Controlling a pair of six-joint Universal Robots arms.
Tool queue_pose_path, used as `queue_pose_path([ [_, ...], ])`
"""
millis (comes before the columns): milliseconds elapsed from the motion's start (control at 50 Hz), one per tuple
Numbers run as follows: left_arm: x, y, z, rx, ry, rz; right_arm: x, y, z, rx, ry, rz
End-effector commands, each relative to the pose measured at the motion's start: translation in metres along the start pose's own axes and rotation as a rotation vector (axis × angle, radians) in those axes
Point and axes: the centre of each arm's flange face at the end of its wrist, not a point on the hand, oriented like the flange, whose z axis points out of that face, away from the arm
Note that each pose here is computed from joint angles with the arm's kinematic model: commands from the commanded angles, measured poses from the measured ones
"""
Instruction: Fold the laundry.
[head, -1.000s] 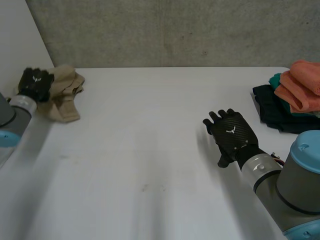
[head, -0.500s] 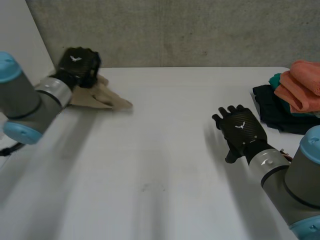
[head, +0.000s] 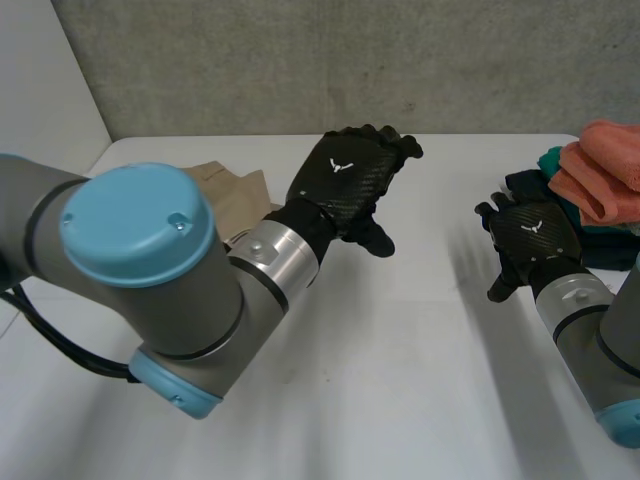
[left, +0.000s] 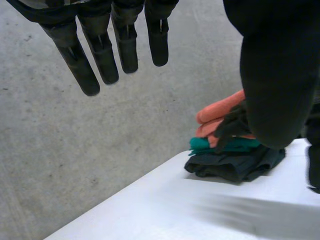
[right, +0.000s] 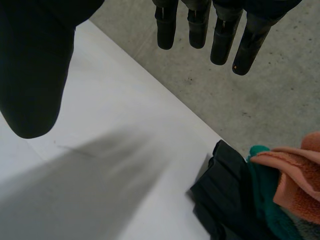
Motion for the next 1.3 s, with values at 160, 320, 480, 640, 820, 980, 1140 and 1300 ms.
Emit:
queue_pose_path([
  [160, -0.126, 0.001, 0.013, -0.057, -0.248, 0.463, -0.007, -0.003, -0.003, -0.022, -0.101, 0.056],
  [320, -0.178, 0.068, 0.03, -0.215, -0.106, 0.634, -0.011, -0.001, -0.005, -0.033, -0.118, 0.062],
  [480, -0.214, 0.107, 0.041, -0.263, -0.095, 0.703, -0.013, 0.001, -0.006, -0.039, -0.122, 0.05],
  [640, -0.213, 0.129, 0.045, -0.256, -0.032, 0.691, -0.016, 0.005, -0.006, -0.051, -0.13, 0.05],
  [820, -0.212, 0.13, 0.048, -0.248, -0.031, 0.701, -0.017, 0.007, -0.003, -0.057, -0.131, 0.05],
  [980, -0.199, 0.074, 0.041, -0.205, -0.079, 0.796, -0.007, -0.011, 0.009, 0.0, -0.105, 0.059],
  [1140, -0.169, 0.006, 0.027, -0.127, -0.145, 0.835, -0.003, -0.033, 0.024, -0.012, -0.132, 0.187],
  [1300, -0.134, -0.023, 0.013, -0.091, -0.147, 0.81, -0.04, -0.041, 0.049, -0.08, -0.291, 0.479],
])
